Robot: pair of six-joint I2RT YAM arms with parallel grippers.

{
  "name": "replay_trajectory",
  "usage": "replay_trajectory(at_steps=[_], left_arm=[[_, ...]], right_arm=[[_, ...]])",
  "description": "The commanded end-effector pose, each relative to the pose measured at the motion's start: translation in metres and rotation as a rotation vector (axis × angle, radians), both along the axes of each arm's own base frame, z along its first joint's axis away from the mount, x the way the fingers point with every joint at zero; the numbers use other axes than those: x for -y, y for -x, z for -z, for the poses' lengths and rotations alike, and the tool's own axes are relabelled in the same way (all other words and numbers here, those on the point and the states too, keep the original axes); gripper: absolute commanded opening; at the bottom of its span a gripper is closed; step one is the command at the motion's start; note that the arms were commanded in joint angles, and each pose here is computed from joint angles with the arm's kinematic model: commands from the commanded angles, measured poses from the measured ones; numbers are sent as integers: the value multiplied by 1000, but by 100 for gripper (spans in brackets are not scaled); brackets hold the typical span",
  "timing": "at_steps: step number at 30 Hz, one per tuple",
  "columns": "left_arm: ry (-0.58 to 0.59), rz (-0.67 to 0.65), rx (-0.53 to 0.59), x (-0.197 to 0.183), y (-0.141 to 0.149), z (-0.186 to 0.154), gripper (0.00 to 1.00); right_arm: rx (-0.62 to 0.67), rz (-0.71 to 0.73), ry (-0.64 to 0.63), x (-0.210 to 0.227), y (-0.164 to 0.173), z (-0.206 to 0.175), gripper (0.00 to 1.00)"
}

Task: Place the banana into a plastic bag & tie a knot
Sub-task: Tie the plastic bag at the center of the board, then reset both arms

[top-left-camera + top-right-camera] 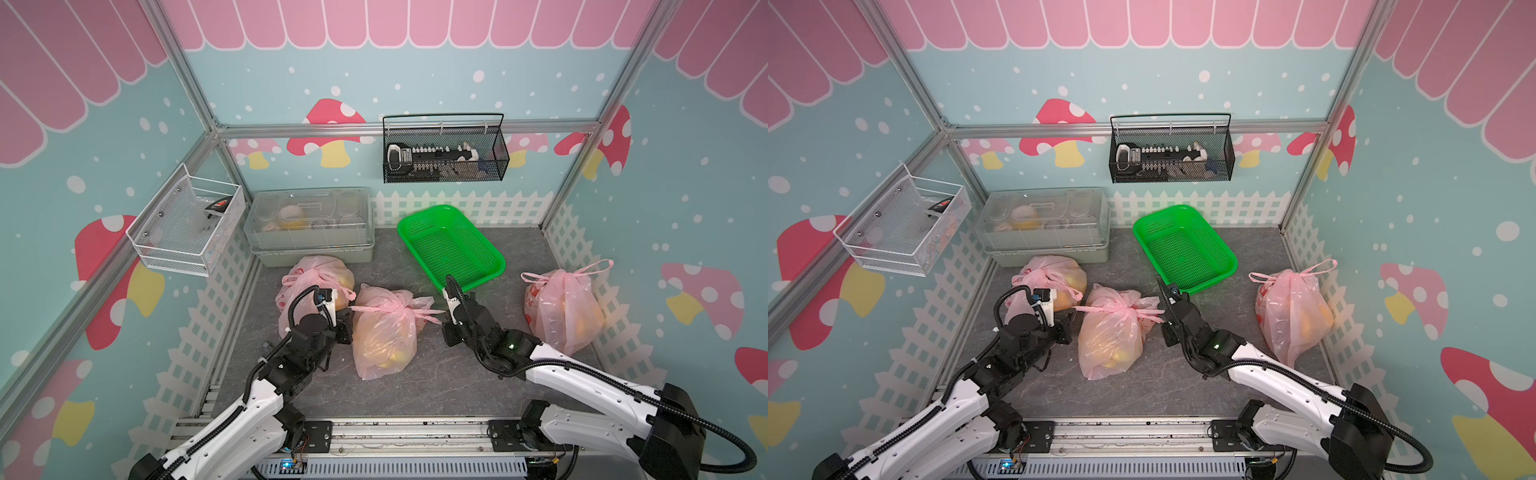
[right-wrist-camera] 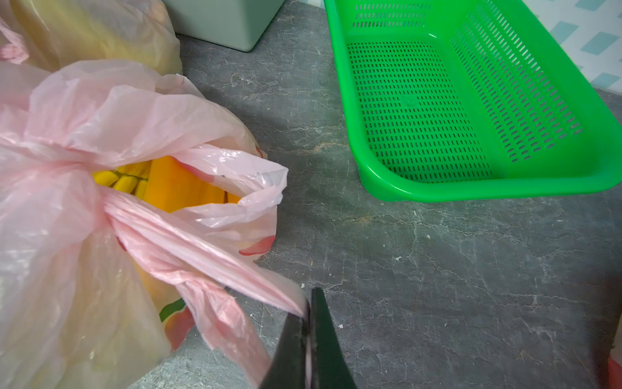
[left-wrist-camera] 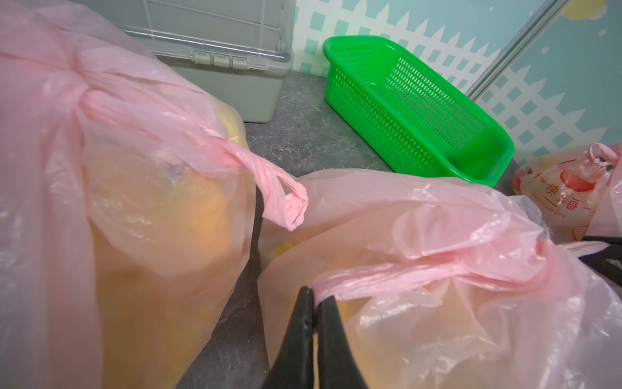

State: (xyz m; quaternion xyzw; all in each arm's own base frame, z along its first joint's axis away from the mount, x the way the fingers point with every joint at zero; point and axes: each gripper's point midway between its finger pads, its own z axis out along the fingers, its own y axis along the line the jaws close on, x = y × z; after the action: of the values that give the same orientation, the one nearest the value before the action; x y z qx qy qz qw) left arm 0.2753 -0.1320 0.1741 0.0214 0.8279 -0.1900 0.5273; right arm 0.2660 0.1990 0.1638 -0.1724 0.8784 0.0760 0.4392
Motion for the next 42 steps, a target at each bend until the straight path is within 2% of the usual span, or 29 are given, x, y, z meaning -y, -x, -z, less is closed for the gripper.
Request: replay_trajectory(at_steps=[1, 7, 12, 17, 19, 20, 22, 23, 27, 29, 30, 31, 34, 37, 38, 40, 42], left_arm=[[-24, -170, 48, -33, -13, -9, 0], [-31, -170, 43, -31, -19, -8, 0], [-26, -81, 43, -11, -29, -18, 0], [-17, -21, 46, 2, -32, -26, 0], [-4, 5, 49, 6, -28, -33, 0], [7, 7, 52, 6, -26, -37, 3], [34, -7, 63, 3, -23, -47, 19], [42, -18, 68, 1, -22, -51, 26], [57, -121, 83, -20, -17, -68, 57], [56, -168, 100, -30, -15, -75, 68], [53, -200, 110, -37, -14, -77, 80], [51, -247, 120, -45, -15, -77, 99], [28, -333, 141, -61, -18, -70, 100], [-92, -428, 137, -79, -24, -50, 100], [-151, -483, 139, -90, -25, -43, 100], [-260, -581, 141, -112, -28, -32, 100], [-325, -641, 94, -134, -35, -20, 100]], right_arm=[[-73, 178, 113, 47, -6, 27, 0], [-113, 256, 112, 63, -24, 35, 0], [-82, 158, 79, 38, -40, 23, 0], [-79, 67, 42, 22, -39, 15, 1], [-71, 11, 7, 17, -33, 9, 13], [-68, -5, -4, 16, -29, 6, 22], [-52, -48, -40, 15, -20, -2, 44], [-43, -64, -56, 14, -17, -8, 51], [11, -72, -94, 27, -2, -33, 65], [65, -44, -103, 39, 2, -47, 70], [102, -5, -97, 49, 2, -55, 72], [133, 37, -87, 59, 1, -60, 75], [224, 242, -8, 103, -8, -64, 83], [281, 534, 96, 160, -15, -58, 87], [285, 589, 128, 174, -17, -54, 90], [288, 607, 172, 186, -28, -42, 90], [279, 638, 195, 200, -38, -27, 90]])
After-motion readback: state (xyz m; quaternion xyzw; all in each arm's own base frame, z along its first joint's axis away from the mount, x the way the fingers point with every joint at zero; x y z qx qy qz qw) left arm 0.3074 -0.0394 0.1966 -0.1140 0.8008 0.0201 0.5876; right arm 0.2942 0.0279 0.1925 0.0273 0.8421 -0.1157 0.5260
